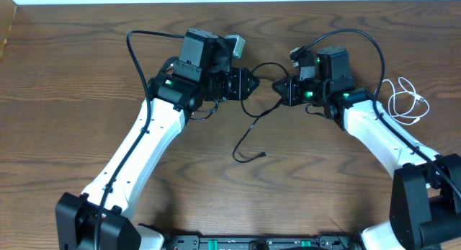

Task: Untangle cables

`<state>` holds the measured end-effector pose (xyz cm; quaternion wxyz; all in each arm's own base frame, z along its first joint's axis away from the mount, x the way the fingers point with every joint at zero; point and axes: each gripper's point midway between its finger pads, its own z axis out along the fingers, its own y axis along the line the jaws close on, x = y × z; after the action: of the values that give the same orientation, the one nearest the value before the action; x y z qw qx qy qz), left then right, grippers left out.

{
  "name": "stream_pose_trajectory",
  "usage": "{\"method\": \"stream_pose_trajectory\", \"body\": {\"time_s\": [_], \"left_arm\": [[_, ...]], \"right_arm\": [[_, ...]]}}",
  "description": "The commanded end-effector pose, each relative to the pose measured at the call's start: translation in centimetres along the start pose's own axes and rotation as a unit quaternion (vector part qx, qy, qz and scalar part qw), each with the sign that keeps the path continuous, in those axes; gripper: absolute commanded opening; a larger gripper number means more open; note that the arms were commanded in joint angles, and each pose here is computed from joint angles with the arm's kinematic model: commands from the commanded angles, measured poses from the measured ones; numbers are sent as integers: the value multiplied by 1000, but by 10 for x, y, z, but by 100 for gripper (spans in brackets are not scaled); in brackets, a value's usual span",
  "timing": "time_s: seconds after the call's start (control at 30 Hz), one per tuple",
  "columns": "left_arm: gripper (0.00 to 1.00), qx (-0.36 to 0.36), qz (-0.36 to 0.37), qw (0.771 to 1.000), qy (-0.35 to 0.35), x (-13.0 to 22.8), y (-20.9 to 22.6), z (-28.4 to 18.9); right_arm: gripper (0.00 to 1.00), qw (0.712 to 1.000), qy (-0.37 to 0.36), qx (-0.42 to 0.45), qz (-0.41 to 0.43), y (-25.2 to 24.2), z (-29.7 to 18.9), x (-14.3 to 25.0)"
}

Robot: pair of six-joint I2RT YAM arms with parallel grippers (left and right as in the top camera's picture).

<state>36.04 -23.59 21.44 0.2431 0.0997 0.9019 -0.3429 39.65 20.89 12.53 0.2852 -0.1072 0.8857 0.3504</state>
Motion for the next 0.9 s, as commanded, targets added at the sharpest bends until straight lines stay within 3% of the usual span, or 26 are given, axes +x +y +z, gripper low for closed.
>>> {"method": "stream_pose_trajectory", "body": {"time_s": [0.0,0.17,0.27,0.33,0.5,0.63,0.7,0.8,0.83,0.87], "left_arm": [[45,-32,4,999,-4,-3,15,6],[46,-109,-11,994,7,3,52,21],[34,-190,-15,982,-1,3,83,17],[20,-263,-13,965,-13,1,107,6],[19,-428,-27,902,-42,0,156,-36],[19,-478,-44,876,-51,0,175,-57],[19,-464,-53,883,-47,1,177,-55],[30,-387,-44,921,-18,5,159,-32],[45,-303,-1,953,12,7,136,-12],[52,-252,24,967,27,9,120,-2]], "right_arm": [[1,997,11,-70,-14,24,-2,2],[1,998,9,-64,-14,22,-2,2],[1,1000,3,0,-7,0,0,1],[1,998,0,61,0,-22,-2,3],[1,979,-3,202,11,-70,-15,7],[1,968,-4,250,12,-86,-23,9],[1,972,-2,233,10,-80,-20,9],[1,985,5,172,-9,-60,-11,8],[1,991,6,131,-11,-47,-7,8],[1,994,7,106,-12,-38,-5,7]]}}
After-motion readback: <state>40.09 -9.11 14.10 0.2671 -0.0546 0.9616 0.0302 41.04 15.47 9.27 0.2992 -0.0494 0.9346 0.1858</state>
